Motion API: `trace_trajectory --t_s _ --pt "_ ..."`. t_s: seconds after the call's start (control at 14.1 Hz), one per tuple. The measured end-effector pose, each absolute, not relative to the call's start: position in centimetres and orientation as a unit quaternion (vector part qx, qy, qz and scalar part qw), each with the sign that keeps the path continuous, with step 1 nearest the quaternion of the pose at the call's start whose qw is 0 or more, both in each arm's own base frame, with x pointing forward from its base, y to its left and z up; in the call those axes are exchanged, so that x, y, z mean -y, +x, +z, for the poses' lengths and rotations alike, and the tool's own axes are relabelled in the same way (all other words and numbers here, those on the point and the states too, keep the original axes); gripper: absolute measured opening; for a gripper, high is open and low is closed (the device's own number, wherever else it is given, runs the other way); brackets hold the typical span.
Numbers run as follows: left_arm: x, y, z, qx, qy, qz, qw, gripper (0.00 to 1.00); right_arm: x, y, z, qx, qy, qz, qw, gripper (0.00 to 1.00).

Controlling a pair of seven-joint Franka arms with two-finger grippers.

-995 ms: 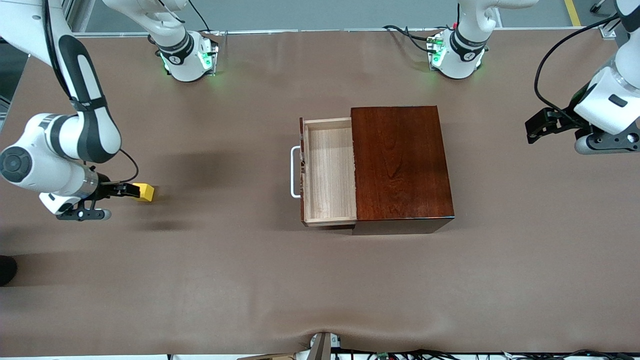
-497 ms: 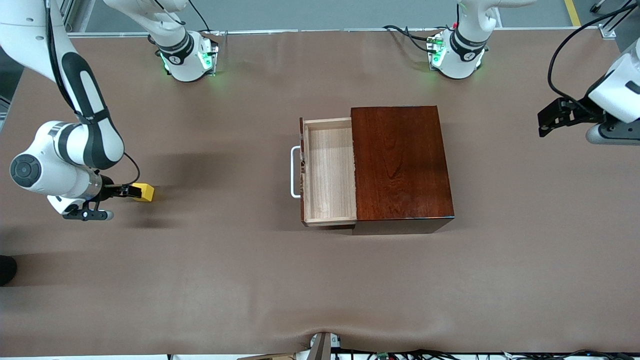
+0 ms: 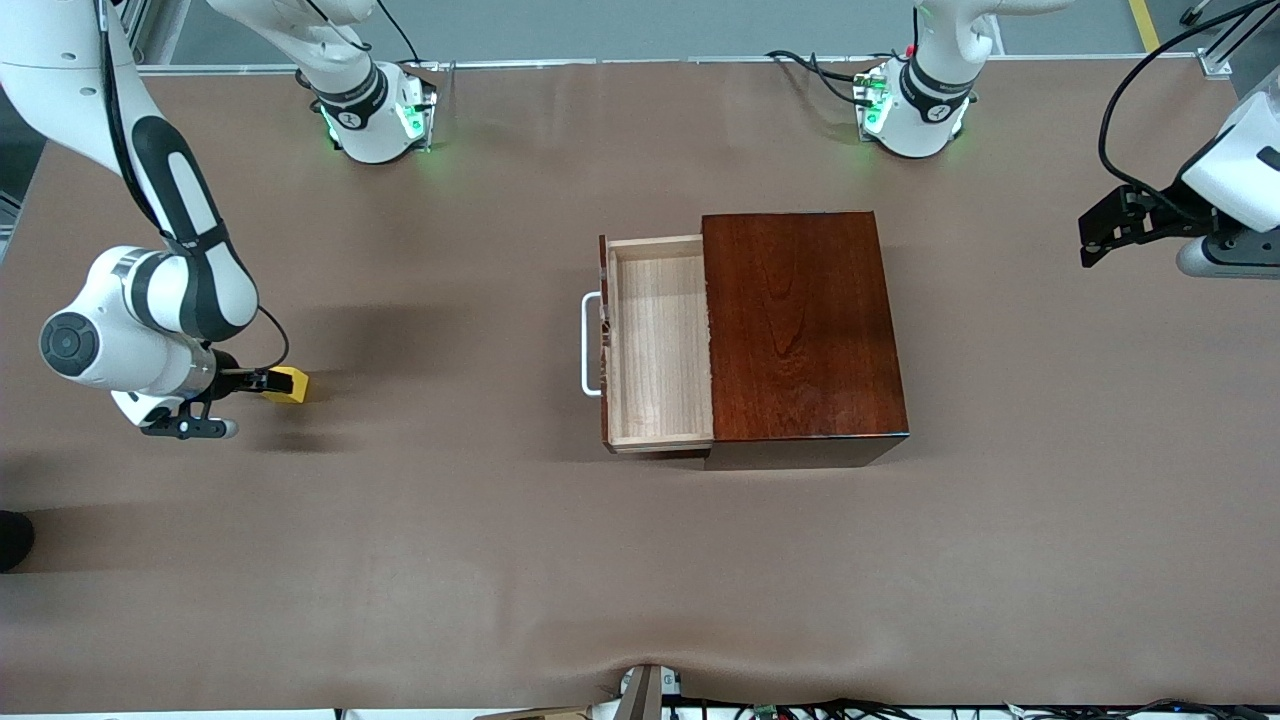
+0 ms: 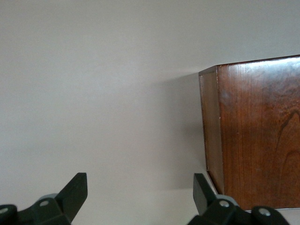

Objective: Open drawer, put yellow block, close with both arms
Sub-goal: 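Lower the right gripper over the yellow block and grasp it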

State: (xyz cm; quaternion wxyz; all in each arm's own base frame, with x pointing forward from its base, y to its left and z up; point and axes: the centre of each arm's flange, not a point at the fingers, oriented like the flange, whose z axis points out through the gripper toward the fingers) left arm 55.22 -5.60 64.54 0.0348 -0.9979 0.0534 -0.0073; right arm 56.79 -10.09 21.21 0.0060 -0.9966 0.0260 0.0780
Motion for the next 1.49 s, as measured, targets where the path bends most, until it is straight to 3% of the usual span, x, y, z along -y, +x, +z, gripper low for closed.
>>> trace_trajectory --t_s 0.14,0.43,0.99,1.21,1.49 --pt "5.5 55.3 64.4 -0.053 -0.998 -0.006 0.035 1.0 9.8 56.1 20.3 -0.025 -0.997 0.069 0.005 1.0" --pt "5.6 55.2 64.1 -0.054 -0.998 0.003 0.035 1.0 9.7 55.5 19.7 -0.025 -0.997 0.07 0.005 0.57" --pt "5.7 55.0 64.5 -0.051 -0.999 0.0 0.014 1.0 7.5 55.8 21.6 -0.008 -0.995 0.102 0.017 0.56" --pt "5.3 54.9 64.7 -0.048 -0.999 -0.001 0.013 1.0 6.7 56.8 25.6 -0.003 -0.994 0.111 0.025 0.56" --pt "5.0 54.9 64.6 -0.044 -0.999 0.0 0.013 1.0 5.7 58.4 34.9 -0.05 -0.988 0.143 0.027 0.56"
